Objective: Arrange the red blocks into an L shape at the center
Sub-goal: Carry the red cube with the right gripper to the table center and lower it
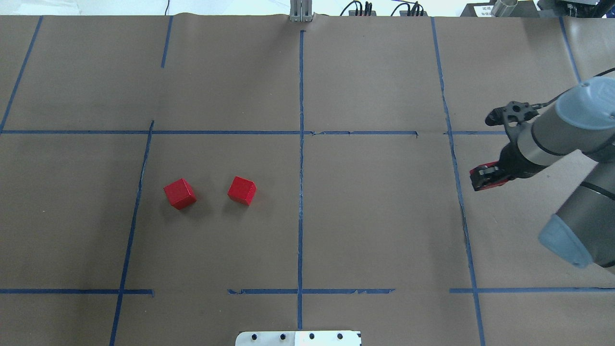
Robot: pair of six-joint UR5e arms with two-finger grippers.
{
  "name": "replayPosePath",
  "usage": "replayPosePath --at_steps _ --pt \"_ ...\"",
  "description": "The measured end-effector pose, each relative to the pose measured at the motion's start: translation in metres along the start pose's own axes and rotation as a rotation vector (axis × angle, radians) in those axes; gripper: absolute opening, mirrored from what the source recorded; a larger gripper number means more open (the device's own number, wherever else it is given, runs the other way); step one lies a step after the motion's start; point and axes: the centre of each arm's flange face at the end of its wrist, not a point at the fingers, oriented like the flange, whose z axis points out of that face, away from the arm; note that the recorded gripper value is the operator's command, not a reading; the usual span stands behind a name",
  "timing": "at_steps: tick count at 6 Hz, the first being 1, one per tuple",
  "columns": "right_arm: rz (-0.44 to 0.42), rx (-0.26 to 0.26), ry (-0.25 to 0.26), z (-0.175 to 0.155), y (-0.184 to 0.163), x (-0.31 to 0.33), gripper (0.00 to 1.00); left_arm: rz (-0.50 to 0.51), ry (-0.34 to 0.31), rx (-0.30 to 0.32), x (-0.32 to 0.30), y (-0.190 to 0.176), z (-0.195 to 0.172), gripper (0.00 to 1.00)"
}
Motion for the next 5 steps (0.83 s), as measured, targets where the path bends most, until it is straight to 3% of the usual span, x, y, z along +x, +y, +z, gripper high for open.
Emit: replayPosePath --at_steps 2,5 --pt "0.108 -0.003 -0.033 -0.011 -0.028 -0.144 0.05 0.002 0.0 0.001 0.0 -0.001 0.0 1.0" --pt "0.228 -0.005 -0.003 0.027 -0.064 -0.323 0.05 0.0 0.0 0.0 0.0 0.0 0.0 1.0"
